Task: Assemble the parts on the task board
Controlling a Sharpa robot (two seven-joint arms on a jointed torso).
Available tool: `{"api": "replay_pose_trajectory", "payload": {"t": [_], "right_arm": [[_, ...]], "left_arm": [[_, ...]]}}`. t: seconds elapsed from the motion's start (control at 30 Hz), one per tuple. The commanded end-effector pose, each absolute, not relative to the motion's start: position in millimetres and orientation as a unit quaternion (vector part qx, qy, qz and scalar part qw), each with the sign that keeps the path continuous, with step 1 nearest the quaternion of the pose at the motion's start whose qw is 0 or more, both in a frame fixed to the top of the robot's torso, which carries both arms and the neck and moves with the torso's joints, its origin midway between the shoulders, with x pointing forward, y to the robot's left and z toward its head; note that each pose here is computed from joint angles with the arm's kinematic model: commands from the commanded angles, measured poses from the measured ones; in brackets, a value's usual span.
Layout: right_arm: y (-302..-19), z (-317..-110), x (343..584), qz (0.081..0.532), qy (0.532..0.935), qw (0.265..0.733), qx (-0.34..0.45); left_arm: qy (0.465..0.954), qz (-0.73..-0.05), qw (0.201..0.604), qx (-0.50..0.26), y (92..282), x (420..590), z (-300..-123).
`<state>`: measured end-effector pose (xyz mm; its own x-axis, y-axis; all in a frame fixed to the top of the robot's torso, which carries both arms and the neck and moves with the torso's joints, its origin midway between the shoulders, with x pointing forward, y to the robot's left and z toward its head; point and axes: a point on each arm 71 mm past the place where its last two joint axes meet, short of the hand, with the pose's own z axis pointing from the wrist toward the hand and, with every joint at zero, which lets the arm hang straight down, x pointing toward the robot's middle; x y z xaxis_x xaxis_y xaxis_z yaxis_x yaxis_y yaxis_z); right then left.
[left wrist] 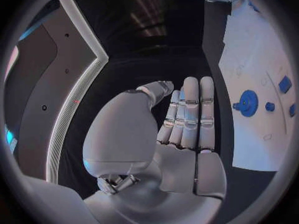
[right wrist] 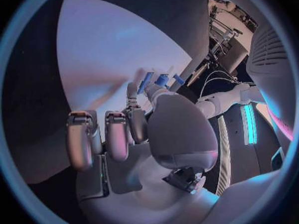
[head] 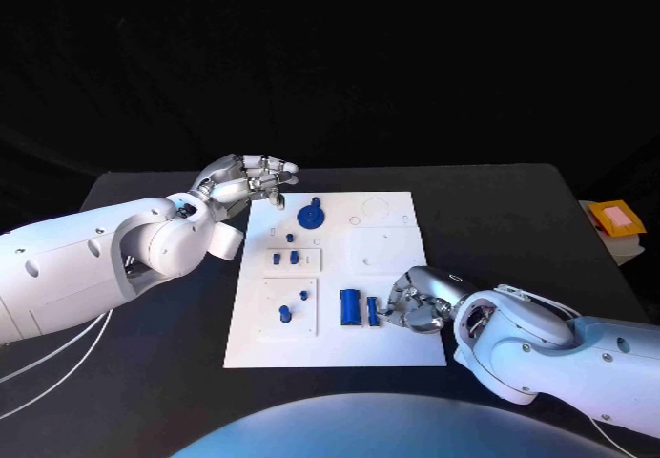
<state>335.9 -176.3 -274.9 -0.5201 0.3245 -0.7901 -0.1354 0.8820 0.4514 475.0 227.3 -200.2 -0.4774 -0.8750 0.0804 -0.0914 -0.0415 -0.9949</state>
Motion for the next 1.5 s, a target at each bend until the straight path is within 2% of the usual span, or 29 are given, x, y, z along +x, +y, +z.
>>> {"api": "replay_pose_trajectory", "payload": {"t": [0.03,0.2,0.33,0.53,0.77,0.97,1.17,1.2,1.5], "right_arm": [[-178,-271,339,0.256,0.828,0.496,0.057],[-189,-259,355,0.326,0.790,0.505,0.123],[-201,-254,376,0.374,0.766,0.482,0.202],[-226,-251,424,0.440,0.710,0.452,0.313],[-251,-247,479,0.475,0.640,0.455,0.399],[-260,-250,514,0.490,0.607,0.456,0.428],[-259,-252,530,0.500,0.597,0.457,0.429],[-264,-254,527,0.454,0.617,0.484,0.423],[-244,-250,513,0.473,0.586,0.487,0.442]], "left_arm": [[0.611,-0.611,0.320,-0.390,225.4,474.9,-199.2],[0.605,-0.613,0.325,-0.392,225.7,476.8,-199.4],[0.597,-0.612,0.334,-0.396,227.3,480.2,-201.7],[0.574,-0.605,0.360,-0.418,235.5,492.1,-209.2],[0.530,-0.595,0.390,-0.461,250.0,511.1,-221.3],[0.494,-0.577,0.421,-0.495,261.2,526.7,-233.3],[0.482,-0.559,0.440,-0.512,263.4,532.8,-242.4],[0.514,-0.564,0.419,-0.493,259.1,531.0,-242.0],[0.513,-0.552,0.432,-0.495,245.1,520.0,-241.2]]}}
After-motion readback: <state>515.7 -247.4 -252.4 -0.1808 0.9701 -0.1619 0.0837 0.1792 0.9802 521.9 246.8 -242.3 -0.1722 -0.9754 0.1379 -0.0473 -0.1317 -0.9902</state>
